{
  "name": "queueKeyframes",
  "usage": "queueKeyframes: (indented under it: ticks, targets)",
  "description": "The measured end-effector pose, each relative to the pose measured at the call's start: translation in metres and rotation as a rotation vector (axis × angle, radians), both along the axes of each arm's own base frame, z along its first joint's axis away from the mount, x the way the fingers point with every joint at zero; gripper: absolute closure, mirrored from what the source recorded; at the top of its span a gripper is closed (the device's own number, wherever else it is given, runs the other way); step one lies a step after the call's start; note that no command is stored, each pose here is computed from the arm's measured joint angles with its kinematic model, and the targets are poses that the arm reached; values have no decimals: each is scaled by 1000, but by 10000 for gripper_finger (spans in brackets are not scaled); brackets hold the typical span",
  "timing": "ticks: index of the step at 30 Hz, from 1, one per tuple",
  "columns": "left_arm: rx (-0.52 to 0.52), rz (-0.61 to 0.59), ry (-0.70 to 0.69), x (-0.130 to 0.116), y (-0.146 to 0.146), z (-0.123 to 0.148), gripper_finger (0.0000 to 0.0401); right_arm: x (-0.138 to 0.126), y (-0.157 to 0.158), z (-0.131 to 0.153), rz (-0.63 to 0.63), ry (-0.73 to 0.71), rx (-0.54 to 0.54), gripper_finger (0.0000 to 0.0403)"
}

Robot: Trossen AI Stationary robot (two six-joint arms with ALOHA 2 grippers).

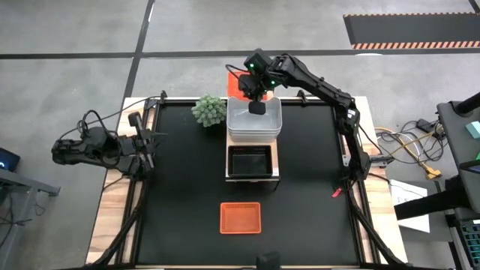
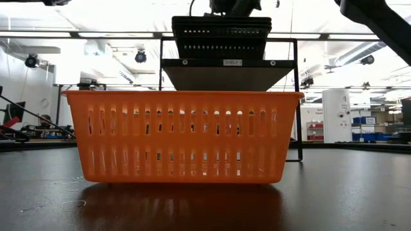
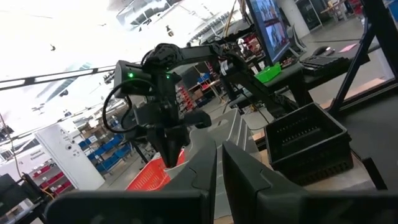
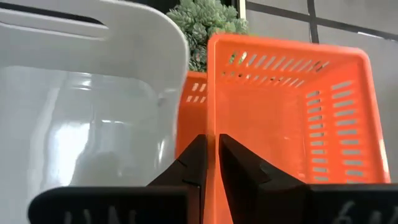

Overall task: Stack baskets on shelf by color
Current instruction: Stack the top orange bin into the orange bin on the shelf, then stack the orange bin into the orange bins on the shelf

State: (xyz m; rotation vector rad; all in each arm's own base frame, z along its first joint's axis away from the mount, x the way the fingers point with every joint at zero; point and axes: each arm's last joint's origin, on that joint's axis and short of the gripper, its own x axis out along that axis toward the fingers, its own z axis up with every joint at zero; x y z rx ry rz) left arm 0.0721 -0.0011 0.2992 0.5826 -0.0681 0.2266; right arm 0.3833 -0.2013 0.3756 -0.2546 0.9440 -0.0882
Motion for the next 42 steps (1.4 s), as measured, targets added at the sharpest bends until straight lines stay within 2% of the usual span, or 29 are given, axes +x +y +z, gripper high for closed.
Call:
queueKeyframes:
  ticks: [10, 16, 21, 28, 34, 39, 42]
  targets:
    - [13, 2, -13, 0, 0, 1, 391, 2, 5, 2, 13, -7, -14, 371]
    - [14, 3, -12, 1, 0, 1, 391, 7, -4, 9, -85, -63, -148, 376]
    - [13, 2, -18, 0, 0, 1, 391, 10, -23, 11, -136, -152, -189, 392]
    - [14, 3, -16, 0, 0, 1, 391, 9, -50, -7, -233, -149, -143, 394]
    - [14, 2, -15, 0, 0, 1, 391, 15, -55, -21, -230, -114, -123, 394]
    - [15, 3, -11, 1, 0, 0, 391, 9, -48, -12, -233, -105, -132, 394]
    - [24, 4, -2, 2, 0, -3, 391, -6, -29, 12, -249, -101, -122, 394]
